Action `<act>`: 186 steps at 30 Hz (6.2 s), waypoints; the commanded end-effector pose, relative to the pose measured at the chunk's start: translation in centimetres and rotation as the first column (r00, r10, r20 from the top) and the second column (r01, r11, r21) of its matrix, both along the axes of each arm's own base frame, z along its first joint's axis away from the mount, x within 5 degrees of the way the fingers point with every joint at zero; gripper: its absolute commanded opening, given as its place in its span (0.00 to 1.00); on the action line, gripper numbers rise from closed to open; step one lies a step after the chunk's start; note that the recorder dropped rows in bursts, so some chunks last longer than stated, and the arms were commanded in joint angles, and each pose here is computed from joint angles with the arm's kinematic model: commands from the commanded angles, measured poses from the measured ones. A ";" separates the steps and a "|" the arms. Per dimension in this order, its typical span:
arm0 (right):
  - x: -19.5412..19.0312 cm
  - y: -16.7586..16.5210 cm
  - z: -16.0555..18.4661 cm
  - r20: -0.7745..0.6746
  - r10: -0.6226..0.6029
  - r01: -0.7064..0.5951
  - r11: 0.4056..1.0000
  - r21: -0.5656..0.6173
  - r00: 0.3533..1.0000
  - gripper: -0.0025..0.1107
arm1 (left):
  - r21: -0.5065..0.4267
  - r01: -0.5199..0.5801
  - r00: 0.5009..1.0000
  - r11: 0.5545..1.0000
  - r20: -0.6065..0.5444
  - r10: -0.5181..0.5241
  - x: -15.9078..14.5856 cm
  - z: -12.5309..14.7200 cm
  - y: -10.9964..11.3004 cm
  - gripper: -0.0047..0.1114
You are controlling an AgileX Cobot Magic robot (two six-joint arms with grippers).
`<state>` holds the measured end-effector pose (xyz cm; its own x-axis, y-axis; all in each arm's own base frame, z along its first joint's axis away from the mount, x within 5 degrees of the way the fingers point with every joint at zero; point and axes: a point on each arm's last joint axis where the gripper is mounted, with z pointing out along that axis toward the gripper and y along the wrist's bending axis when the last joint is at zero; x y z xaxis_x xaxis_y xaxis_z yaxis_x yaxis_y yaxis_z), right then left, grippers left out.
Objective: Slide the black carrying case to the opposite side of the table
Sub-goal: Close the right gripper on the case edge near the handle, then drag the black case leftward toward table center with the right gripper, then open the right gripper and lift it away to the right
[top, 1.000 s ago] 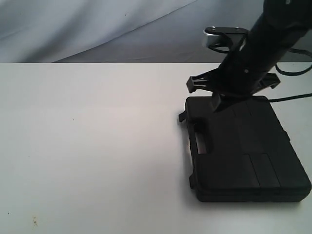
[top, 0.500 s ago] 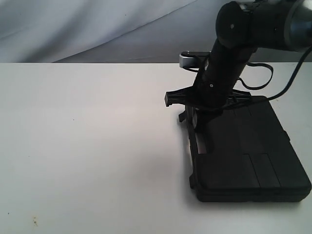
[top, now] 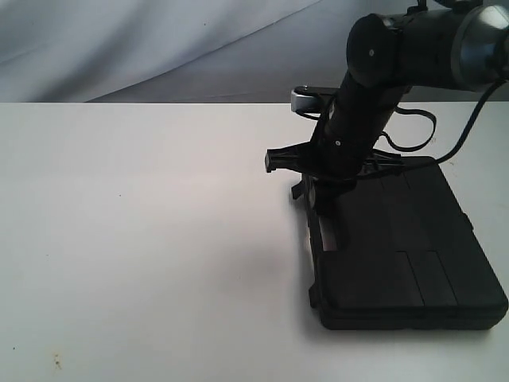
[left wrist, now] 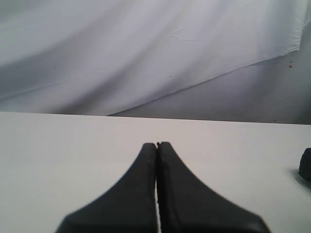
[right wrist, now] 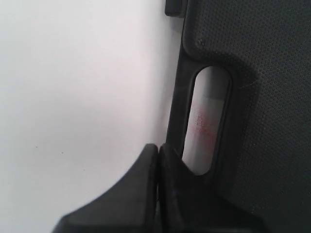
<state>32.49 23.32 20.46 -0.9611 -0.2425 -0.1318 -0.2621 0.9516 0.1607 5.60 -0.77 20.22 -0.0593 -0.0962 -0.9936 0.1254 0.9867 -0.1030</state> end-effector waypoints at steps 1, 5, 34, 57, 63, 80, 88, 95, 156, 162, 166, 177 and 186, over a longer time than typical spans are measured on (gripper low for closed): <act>0.1 0.1 0.3 0.007 -0.002 0.002 1.000 0.009 1.000 0.08 | -0.007 -0.004 1.000 1.000 0.002 0.004 0.0 -0.1 0.0 0.04; 0.0 0.1 0.3 0.001 -0.006 0.006 1.000 0.007 1.000 0.33 | -0.007 -0.004 1.000 1.000 0.002 0.004 0.0 -0.1 0.0 0.04; 1.5 0.8 -6.8 -0.068 -0.118 0.113 0.991 -0.070 0.991 0.02 | -0.007 -0.004 1.000 1.000 0.002 0.004 0.0 -0.1 0.0 0.04; 0.2 4.1 -6.7 -0.037 -0.230 0.231 0.972 0.033 0.973 0.02 | -0.007 -0.004 1.000 1.000 0.002 0.004 0.0 -0.1 0.0 0.04; -0.2 4.9 -6.6 -0.028 -0.217 0.218 0.975 0.050 0.976 0.02 | -0.007 -0.004 1.000 1.000 0.002 0.004 0.0 -0.1 0.0 0.04; 0.7 11.9 -6.5 -0.025 -0.112 0.112 0.994 0.001 0.993 0.02 | -0.007 -0.004 1.000 1.000 0.002 0.004 0.0 -0.1 0.0 0.04; 0.5 14.3 -7.6 -0.051 -0.113 0.113 0.994 0.004 0.992 0.02 | -0.007 -0.004 1.000 1.000 0.002 0.004 0.0 -0.1 0.0 0.04; 0.7 14.6 -7.7 -0.040 -0.145 0.146 0.989 0.032 0.989 0.02 | -0.007 -0.004 1.000 1.000 0.002 0.004 0.0 -0.1 0.0 0.04; -1.2 12.1 3.4 0.093 -0.060 0.061 0.998 -0.006 0.994 0.29 | -0.007 -0.004 1.000 1.000 0.002 0.004 0.0 -0.1 0.0 0.04; -3.7 12.4 6.7 0.229 0.035 -0.026 0.999 -0.044 0.973 0.08 | -0.007 -0.004 1.000 1.000 0.002 0.004 0.0 -0.1 0.0 0.04; -6.2 12.1 8.1 0.286 0.088 -0.065 0.994 -0.089 0.954 0.02 | -0.007 -0.004 1.000 1.000 0.002 0.004 0.0 -0.1 0.0 0.04; -12.1 7.7 8.6 0.311 0.155 -0.133 0.987 -0.090 0.938 0.02 | -0.007 -0.004 1.000 1.000 0.002 0.004 0.0 -0.1 0.0 0.04; -15.5 2.0 11.1 0.404 0.144 -0.173 0.984 0.035 0.904 0.02 | -0.007 -0.004 1.000 1.000 0.002 0.004 0.0 -0.1 0.0 0.04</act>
<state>17.83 26.75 30.28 -0.8062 -0.3805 -0.4531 -0.4444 0.8950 0.0392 5.60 -0.77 20.22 -0.0593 -0.0962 -0.9936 0.1254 0.9867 -0.1030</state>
